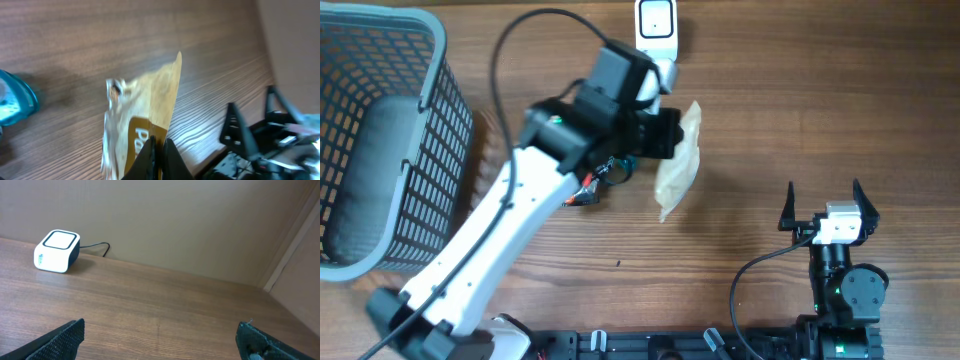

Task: Scan the item barcode
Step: 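Lift the Pantree bag out and lay it right of the bottle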

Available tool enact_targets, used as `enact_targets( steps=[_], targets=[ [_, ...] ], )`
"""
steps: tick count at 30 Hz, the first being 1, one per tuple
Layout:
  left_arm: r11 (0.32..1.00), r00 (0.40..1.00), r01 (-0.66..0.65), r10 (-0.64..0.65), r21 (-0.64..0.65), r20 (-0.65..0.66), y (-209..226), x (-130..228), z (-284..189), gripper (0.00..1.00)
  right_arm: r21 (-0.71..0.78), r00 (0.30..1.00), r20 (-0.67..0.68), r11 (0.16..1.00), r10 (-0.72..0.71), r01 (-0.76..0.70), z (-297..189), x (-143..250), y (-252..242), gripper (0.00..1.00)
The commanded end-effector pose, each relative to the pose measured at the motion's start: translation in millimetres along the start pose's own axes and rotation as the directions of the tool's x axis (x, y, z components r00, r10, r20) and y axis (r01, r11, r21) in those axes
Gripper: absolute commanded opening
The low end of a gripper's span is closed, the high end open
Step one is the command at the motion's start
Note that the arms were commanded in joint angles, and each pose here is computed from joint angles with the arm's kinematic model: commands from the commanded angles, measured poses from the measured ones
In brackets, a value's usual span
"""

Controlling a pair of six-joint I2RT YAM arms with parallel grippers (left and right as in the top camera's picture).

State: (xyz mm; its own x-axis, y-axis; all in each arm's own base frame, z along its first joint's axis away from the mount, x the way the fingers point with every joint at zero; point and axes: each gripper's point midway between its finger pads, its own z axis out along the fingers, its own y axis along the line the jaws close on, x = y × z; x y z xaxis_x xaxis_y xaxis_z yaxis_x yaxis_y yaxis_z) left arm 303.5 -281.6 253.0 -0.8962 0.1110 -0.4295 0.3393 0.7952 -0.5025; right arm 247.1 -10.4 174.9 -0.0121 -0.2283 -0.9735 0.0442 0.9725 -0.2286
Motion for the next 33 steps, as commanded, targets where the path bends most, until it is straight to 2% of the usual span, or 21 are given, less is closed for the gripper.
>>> enact_targets(
  steps=[1, 6, 12, 13, 14, 15, 16, 17, 20, 26, 33],
  targets=[
    [0.992, 0.998, -0.048, 0.043, -0.113, -0.046, 4, 12, 39, 0.04, 0.010, 1.000, 0.006, 1.000, -0.006, 0.006, 0, -1, -2, 1.00],
    [0.976, 0.985, -0.110, 0.081, -0.188, -0.154, 0, 46, 100, 0.04, 0.010, 1.000, 0.006, 1.000, -0.006, 0.006, 0, -1, -2, 1.00],
    [0.976, 0.985, -0.116, 0.090, -0.182, -0.146, -3, 44, 108, 0.04, 0.010, 1.000, 0.006, 1.000, -0.006, 0.006, 0, -1, -2, 1.00],
    [0.977, 0.986, -0.117, 0.092, -0.179, -0.142, -4, 43, 109, 0.24, 0.010, 1.000, 0.006, 1.000, -0.006, 0.006, 0, -1, -2, 1.00],
    [0.977, 0.986, -0.117, 0.092, -0.178, -0.141, -4, 43, 109, 0.55, 0.010, 1.000, 0.006, 1.000, -0.006, 0.006, 0, -1, -2, 1.00],
    [0.977, 0.986, -0.117, 0.093, -0.177, -0.139, -4, 43, 109, 0.72, 0.010, 1.000, 0.006, 1.000, -0.006, 0.006, 0, -1, -2, 1.00],
    [0.977, 0.986, -0.118, 0.094, -0.175, -0.137, -5, 42, 109, 0.96, 0.010, 1.000, 0.006, 1.000, -0.006, 0.006, 0, -1, -2, 1.00],
    [0.978, 0.987, -0.118, 0.096, -0.171, -0.128, -7, 39, 106, 1.00, 0.010, 1.000, 0.006, 1.000, -0.006, 0.006, 0, -1, -2, 1.00],
    [0.980, 0.992, -0.114, 0.104, -0.164, -0.067, -15, 20, 93, 1.00, 0.010, 1.000, 0.006, 1.000, -0.006, 0.006, 0, -1, -2, 1.00],
    [0.984, 0.983, -0.065, 0.091, -0.164, 0.157, -20, -45, 27, 1.00, 0.010, 1.000, 0.006, 1.000, -0.006, 0.006, 0, -1, -2, 1.00],
    [0.992, 0.902, -0.118, 0.126, -0.045, 0.414, -74, -90, -77, 1.00, 0.010, 1.000, 0.006, 1.000, -0.005, 0.005, 0, -1, -2, 1.00]
  ],
)
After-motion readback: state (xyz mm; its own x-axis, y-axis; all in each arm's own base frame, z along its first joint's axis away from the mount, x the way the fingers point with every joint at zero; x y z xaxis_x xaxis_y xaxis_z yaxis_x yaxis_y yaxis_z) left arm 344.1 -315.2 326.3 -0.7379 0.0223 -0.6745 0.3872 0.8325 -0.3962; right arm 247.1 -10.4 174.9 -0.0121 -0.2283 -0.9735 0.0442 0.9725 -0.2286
